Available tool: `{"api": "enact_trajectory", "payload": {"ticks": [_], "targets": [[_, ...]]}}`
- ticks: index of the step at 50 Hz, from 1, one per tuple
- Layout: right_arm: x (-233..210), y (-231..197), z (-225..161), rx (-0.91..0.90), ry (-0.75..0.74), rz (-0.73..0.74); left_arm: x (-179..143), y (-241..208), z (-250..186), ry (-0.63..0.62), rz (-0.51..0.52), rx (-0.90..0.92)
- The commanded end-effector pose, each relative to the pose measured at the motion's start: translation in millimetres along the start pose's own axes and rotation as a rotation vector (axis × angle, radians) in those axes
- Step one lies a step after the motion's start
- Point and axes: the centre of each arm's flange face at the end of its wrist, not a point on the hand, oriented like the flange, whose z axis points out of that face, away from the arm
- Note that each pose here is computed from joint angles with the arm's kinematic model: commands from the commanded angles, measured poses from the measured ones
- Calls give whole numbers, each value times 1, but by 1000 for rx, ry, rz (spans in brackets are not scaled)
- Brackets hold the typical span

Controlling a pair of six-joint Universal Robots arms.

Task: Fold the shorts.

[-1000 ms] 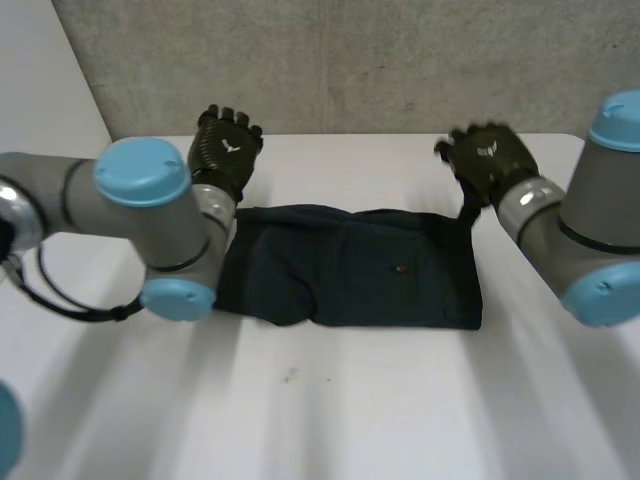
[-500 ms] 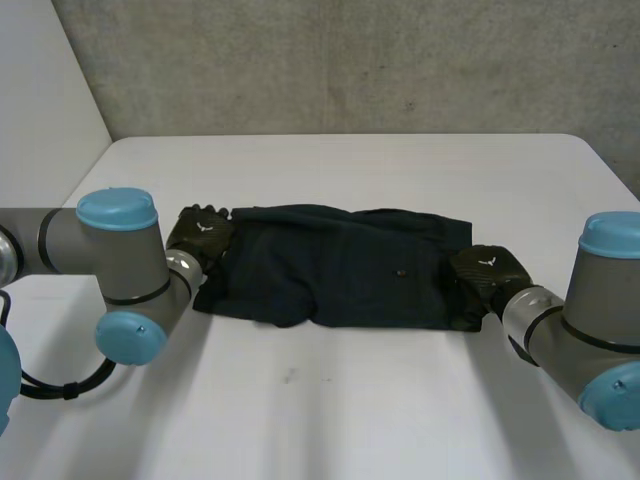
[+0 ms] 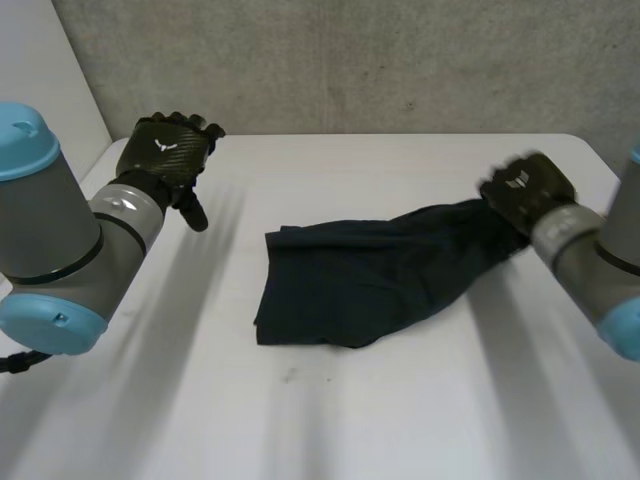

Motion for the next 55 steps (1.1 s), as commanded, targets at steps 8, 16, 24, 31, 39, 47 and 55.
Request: {"api": "enact_trajectory", "payload": {"ticks": [8,16,24,31,39,47,55], "targets": [[-170,-109,-46,515,-475,-191,-7,-9,2,-23,-87,31],[-188,-109,-49,587,-606,-124,-10,-24,9,-33,-172,85],[-96,-105,-17,378,-397,405,15,-26,20,30,-196,97],[-61,-76,0,259,-262,590,45,-17,23,91,-192,75],[-22,-63,16,201,-61,621,53,-11,22,109,-190,58],[-15,-73,17,206,-126,689,53,-8,21,111,-189,46],[4,-37,22,83,-90,649,56,-1,16,125,-188,8]]}}
